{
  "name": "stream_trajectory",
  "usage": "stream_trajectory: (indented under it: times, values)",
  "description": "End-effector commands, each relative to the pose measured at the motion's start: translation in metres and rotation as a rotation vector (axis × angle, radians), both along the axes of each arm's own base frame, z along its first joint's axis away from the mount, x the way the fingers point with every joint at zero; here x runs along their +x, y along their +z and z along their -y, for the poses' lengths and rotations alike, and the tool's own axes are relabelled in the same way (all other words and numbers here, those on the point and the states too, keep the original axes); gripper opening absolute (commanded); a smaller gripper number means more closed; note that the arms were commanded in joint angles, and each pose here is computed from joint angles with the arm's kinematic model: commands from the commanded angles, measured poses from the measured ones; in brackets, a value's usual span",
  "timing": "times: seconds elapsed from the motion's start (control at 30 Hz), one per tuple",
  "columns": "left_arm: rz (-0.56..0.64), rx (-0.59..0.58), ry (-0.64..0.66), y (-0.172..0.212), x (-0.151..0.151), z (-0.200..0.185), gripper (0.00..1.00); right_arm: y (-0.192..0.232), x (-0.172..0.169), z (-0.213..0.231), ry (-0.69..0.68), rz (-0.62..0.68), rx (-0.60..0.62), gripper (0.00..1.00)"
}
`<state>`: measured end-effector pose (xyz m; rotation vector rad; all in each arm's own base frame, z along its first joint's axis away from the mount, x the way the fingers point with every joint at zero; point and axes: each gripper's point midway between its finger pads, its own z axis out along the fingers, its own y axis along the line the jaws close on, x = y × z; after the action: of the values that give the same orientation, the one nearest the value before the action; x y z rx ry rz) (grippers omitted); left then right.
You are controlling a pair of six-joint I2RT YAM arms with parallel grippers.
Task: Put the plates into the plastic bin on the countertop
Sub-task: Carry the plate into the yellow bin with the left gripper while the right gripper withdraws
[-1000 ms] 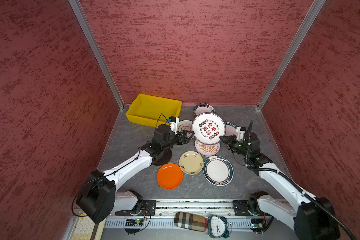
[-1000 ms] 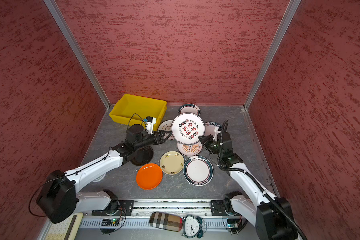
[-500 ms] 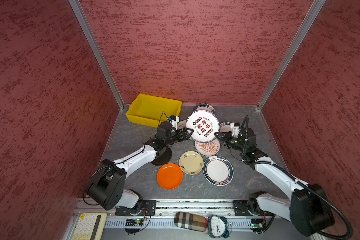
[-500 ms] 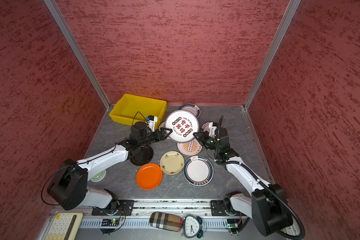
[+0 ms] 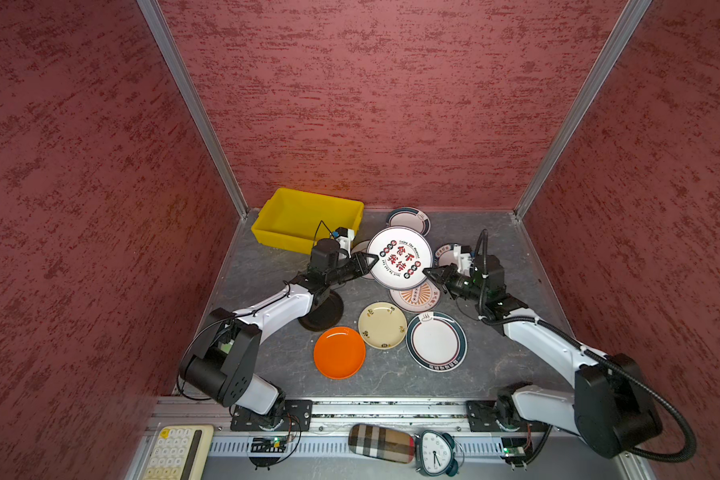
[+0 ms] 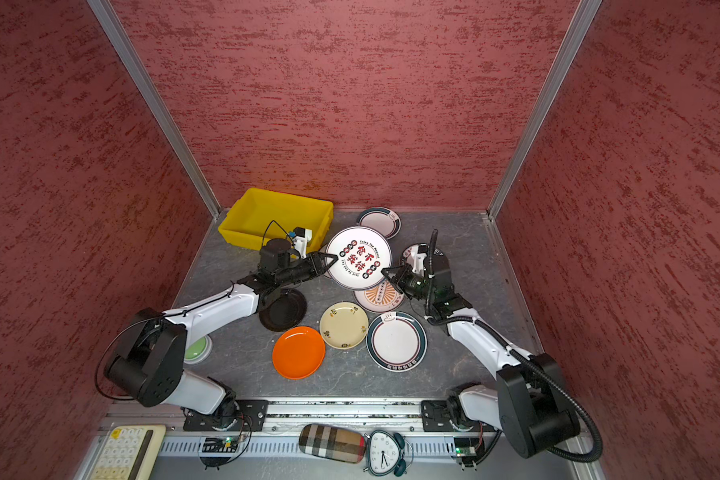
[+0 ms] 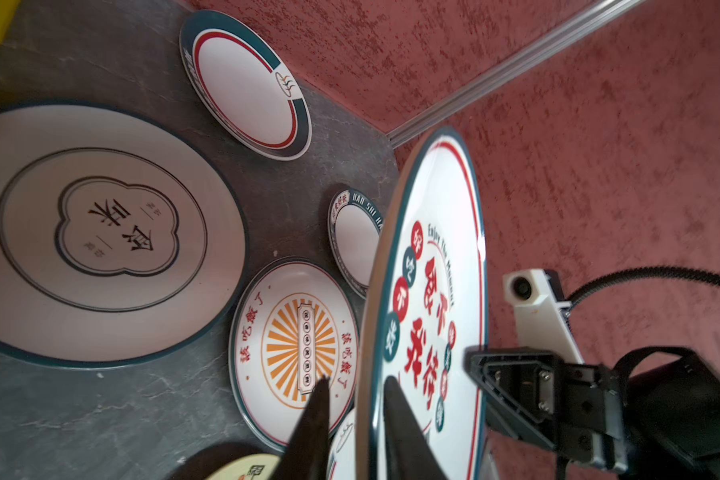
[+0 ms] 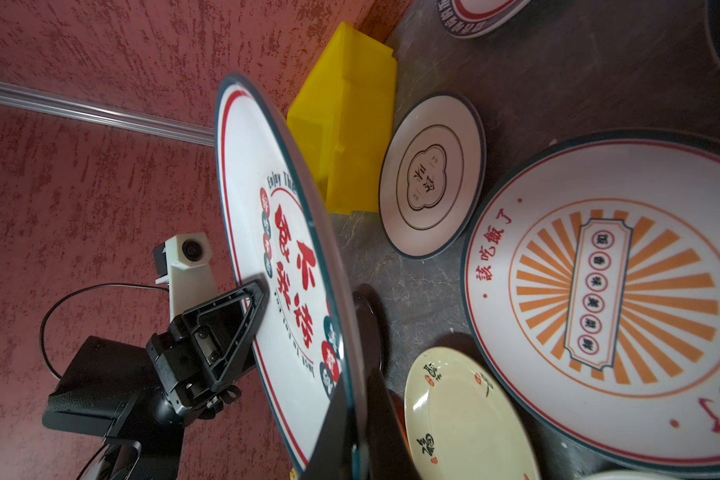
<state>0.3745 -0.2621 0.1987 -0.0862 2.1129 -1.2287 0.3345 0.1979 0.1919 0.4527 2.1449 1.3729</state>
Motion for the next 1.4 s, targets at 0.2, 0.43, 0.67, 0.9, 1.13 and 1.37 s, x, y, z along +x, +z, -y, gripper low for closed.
stream_trajectory:
  times: [0.2,0.43,0.67,0.9,1.13,1.37]
  values:
    - [-0.020,0.041,-0.010,0.001,0.016,0.001,0.00,0.019,0.011,-0.006,0.025,0.068,-0.033,0.59]
    - [-0.053,0.101,0.180,0.007,0.049,-0.072,0.00,0.022,0.018,0.015,-0.035,0.010,-0.249,0.99]
    - [-0.035,0.200,0.411,0.030,0.072,-0.141,0.00,0.058,0.024,0.035,-0.116,-0.021,-0.363,0.99]
    - [-0.048,0.361,0.606,0.033,0.113,-0.211,0.00,0.092,0.025,0.018,-0.061,0.010,-0.267,0.99]
    - [-0.146,0.388,0.661,0.001,0.162,-0.242,0.00,0.113,0.027,0.005,-0.005,0.051,-0.213,0.99]
    - [-0.214,0.424,0.637,-0.039,0.182,-0.241,0.00,0.125,0.023,0.001,0.015,0.088,-0.170,0.99]
